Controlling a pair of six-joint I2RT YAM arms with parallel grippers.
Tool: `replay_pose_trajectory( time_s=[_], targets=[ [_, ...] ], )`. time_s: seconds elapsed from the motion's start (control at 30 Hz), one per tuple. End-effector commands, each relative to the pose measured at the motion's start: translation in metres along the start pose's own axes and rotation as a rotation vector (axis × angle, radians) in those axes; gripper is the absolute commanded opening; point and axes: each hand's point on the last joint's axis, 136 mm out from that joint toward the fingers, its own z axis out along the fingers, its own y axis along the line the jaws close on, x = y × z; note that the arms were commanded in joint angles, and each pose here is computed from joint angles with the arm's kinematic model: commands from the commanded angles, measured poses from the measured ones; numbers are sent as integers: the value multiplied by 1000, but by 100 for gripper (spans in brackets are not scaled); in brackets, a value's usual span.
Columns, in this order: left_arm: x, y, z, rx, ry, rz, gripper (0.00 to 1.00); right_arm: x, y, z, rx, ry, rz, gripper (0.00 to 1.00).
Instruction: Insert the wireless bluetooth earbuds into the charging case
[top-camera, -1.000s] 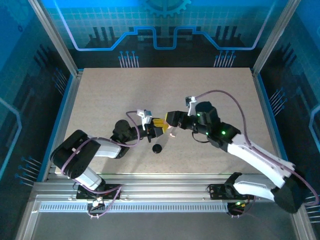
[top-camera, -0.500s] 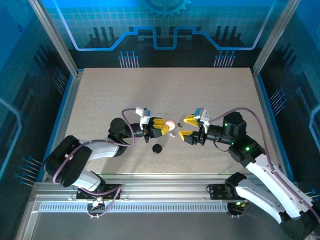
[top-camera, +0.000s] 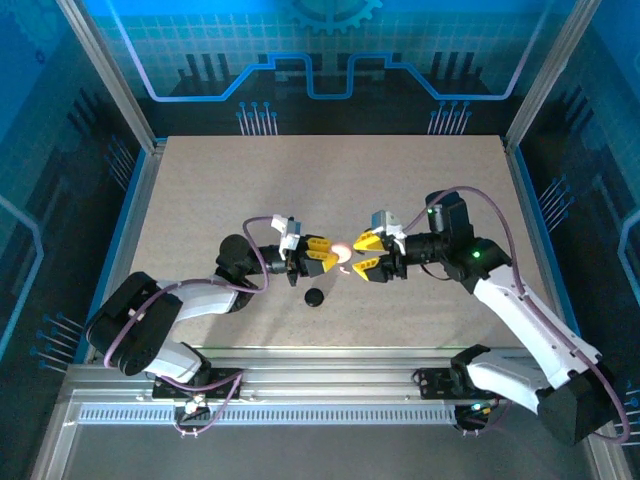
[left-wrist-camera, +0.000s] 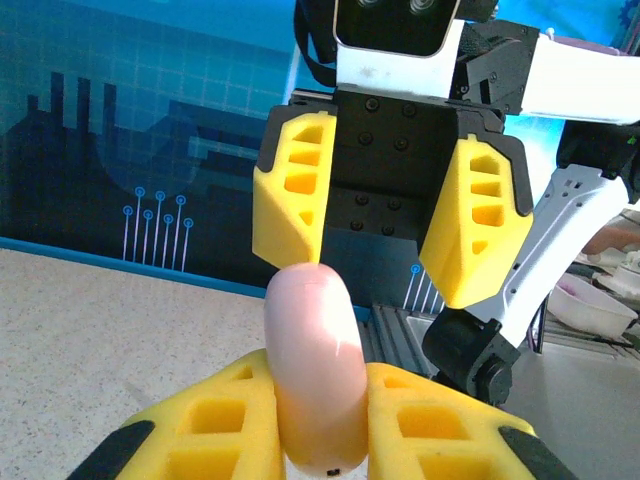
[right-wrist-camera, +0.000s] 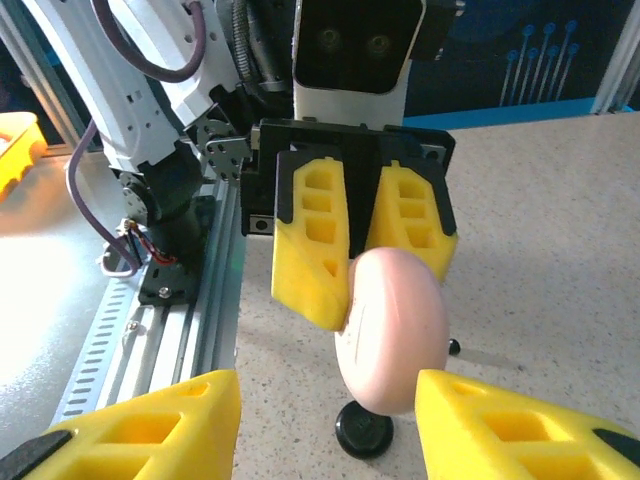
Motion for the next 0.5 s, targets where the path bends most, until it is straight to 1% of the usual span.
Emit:
replay_pose_trajectory(
  time_s=[0.0, 0.1, 0.33, 0.47],
  targets=[
    [-19, -10, 5, 46, -34, 89, 13, -4, 6, 4, -62, -1, -20, 48],
    [-20, -11, 4, 41, -37, 100, 13, -4, 1, 9, -68, 11, -12, 45],
    [-22, -11, 5, 42, -42, 107, 13, -4, -3, 18, -96, 33, -13, 42],
    [-24, -12, 5, 42, -45, 109, 13, -2, -9, 19, -77, 53, -16, 41]
  ],
)
